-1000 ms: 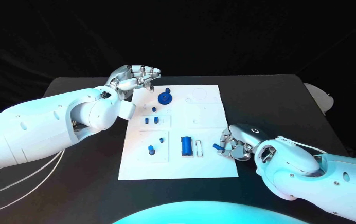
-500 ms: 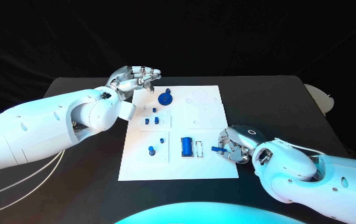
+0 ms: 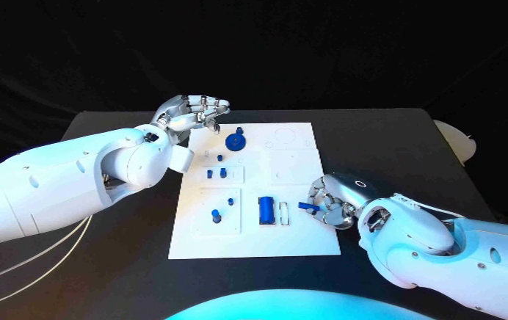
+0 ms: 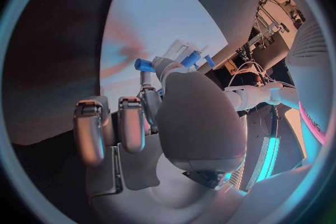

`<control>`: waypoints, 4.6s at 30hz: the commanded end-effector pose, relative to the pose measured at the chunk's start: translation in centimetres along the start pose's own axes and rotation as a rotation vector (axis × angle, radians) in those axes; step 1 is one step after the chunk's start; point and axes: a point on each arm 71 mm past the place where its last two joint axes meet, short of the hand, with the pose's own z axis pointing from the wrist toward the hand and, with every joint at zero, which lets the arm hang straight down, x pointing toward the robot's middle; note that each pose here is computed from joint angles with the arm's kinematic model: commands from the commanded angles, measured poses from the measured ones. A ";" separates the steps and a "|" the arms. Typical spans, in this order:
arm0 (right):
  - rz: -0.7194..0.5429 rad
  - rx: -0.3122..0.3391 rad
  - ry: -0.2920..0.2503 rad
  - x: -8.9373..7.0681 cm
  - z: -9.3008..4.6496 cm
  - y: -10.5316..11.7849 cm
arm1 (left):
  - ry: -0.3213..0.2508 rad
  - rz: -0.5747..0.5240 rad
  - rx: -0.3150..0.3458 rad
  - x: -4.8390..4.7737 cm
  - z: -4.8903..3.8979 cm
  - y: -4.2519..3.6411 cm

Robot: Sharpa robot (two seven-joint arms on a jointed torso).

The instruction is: Assemble the parts on the task board

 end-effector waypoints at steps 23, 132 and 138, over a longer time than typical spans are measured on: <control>0.238 0.069 0.197 2.4 1.4 1.7 | 0.033 0.011 0.009 0.56 0.00 -0.16; 1.000 -0.207 -0.277 -8.9 14.5 -6.7 | -0.236 -0.166 0.080 -3.69 2.65 3.08; 0.952 -0.145 -0.301 -8.8 14.9 -7.1 | -0.219 -0.148 0.042 -3.53 2.85 3.52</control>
